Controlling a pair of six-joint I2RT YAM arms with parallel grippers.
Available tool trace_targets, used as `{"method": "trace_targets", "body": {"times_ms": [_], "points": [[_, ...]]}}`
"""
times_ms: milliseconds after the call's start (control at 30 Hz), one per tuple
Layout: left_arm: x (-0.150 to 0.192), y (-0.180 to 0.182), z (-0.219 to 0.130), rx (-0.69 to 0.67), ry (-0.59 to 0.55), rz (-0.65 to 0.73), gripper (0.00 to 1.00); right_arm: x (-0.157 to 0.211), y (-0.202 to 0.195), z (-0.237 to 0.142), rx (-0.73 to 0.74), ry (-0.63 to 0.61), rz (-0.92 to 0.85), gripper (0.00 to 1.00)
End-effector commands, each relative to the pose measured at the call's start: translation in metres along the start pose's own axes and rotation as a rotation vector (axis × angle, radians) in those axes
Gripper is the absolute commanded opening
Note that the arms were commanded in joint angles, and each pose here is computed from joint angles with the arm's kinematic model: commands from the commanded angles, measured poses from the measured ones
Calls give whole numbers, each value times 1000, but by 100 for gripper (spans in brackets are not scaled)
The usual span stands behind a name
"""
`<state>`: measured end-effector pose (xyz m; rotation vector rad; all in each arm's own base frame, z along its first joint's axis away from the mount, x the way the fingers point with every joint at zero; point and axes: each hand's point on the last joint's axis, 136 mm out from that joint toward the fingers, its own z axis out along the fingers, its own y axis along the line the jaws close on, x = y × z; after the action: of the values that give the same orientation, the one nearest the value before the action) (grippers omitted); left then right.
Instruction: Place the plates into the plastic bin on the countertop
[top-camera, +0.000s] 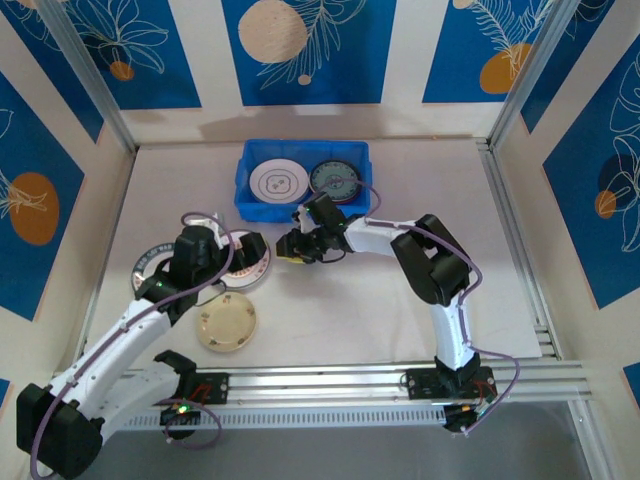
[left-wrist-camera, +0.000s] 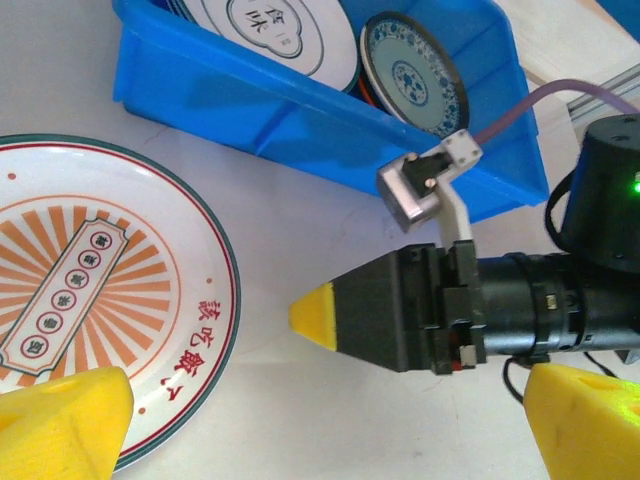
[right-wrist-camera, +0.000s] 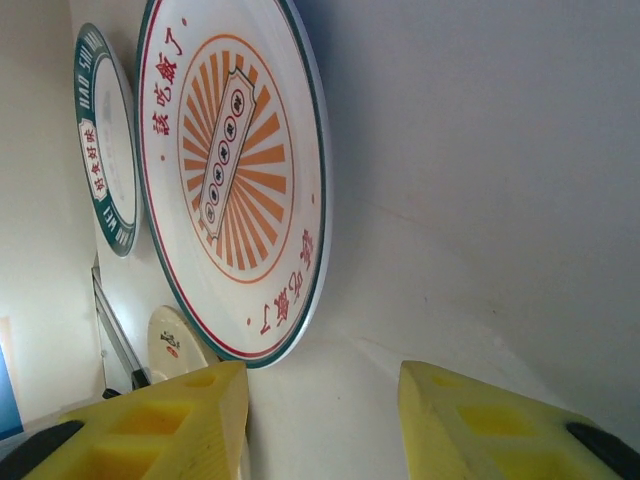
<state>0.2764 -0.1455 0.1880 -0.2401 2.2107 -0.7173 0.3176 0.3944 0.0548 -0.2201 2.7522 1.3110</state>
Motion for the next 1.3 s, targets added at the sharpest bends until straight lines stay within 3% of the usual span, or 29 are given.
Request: {"method": "trace_targets", "body": {"times_ms": [0,833,1267], "points": [[-1,-7,-2,36,-15,7,100,1,11,7,-36,28,10,45],[11,9,2,-7,2,8,100,-2,2,50,-60,130,86,35],[13,14,6,-30,7,13,100,-2,-2,56,-60,144,99,14]]}}
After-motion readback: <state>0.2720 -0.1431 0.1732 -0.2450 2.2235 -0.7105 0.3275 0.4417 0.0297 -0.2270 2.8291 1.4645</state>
